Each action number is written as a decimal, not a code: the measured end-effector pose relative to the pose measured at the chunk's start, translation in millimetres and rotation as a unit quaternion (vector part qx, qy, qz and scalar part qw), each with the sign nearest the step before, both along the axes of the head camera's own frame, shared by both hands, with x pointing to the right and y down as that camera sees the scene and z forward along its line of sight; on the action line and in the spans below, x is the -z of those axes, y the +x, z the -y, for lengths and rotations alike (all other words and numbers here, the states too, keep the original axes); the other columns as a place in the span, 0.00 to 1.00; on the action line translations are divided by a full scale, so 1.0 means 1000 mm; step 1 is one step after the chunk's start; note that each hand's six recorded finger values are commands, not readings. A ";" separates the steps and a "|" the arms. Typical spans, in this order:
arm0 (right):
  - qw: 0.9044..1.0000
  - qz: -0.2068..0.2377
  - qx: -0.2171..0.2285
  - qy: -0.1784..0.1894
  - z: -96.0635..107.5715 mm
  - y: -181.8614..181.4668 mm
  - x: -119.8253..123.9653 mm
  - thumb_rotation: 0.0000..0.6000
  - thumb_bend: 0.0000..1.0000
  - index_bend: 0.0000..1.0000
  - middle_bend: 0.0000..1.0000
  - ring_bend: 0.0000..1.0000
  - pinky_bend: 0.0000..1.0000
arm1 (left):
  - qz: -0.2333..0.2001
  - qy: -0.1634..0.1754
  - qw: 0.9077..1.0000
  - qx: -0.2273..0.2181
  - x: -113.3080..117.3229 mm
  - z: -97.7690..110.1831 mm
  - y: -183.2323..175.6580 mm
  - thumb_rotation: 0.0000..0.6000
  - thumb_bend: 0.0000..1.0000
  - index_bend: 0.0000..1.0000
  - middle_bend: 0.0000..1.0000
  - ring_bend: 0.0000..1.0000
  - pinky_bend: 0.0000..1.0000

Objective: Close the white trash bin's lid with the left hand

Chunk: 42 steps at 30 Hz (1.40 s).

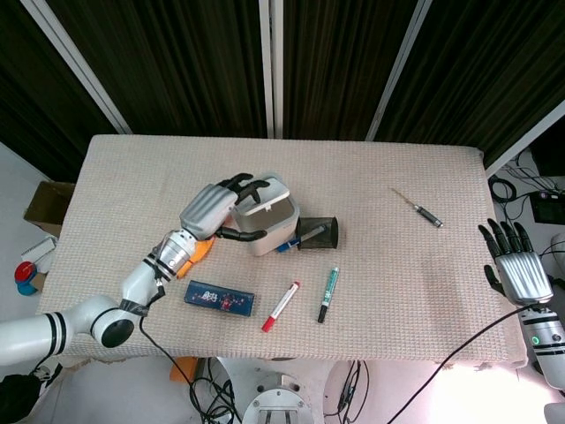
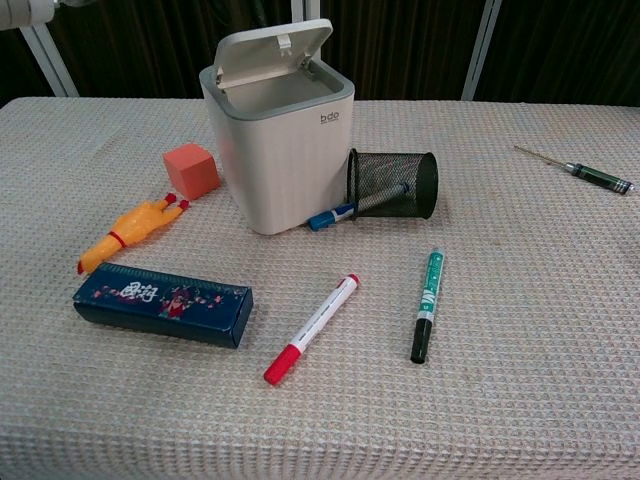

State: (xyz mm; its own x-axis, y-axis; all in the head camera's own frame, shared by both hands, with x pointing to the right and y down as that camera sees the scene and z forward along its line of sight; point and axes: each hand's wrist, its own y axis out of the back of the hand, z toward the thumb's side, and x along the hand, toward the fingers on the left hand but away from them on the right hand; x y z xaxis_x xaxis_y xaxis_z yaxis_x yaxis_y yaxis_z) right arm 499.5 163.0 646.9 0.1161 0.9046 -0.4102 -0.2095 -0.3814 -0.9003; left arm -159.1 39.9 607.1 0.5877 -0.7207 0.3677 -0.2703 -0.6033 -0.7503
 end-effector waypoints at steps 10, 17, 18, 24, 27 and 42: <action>1.000 0.002 -0.001 -0.001 0.001 -0.001 0.000 1.00 0.39 0.00 0.00 0.00 0.00 | 0.061 0.091 0.991 -0.072 -0.022 -0.018 0.004 0.25 0.04 0.16 0.34 0.10 0.26; 1.000 0.003 -0.001 0.000 0.004 0.000 0.000 1.00 0.39 0.00 0.00 0.00 0.00 | 0.080 0.094 0.989 -0.084 -0.031 -0.020 0.005 0.25 0.04 0.16 0.34 0.10 0.25; 1.000 0.004 -0.001 0.000 0.004 0.000 0.000 1.00 0.40 0.00 0.00 0.00 0.00 | 0.080 0.095 0.989 -0.085 -0.032 -0.021 0.006 0.26 0.04 0.16 0.34 0.10 0.25; 1.000 0.003 -0.001 -0.003 0.004 0.000 -0.001 1.00 0.40 0.00 0.00 0.00 0.00 | 0.082 0.095 0.988 -0.091 -0.036 -0.022 0.007 0.27 0.04 0.16 0.35 0.10 0.25; 1.000 0.002 -0.003 -0.004 0.003 0.001 -0.002 1.00 0.39 0.00 0.00 0.00 0.00 | 0.087 0.091 0.988 -0.094 -0.039 -0.024 0.006 0.27 0.03 0.16 0.35 0.10 0.25; 1.000 0.005 -0.004 -0.001 0.001 0.001 -0.001 1.00 0.40 0.00 0.00 0.00 0.00 | 0.077 0.097 0.989 -0.076 -0.032 -0.020 0.001 0.27 0.03 0.16 0.23 0.10 0.25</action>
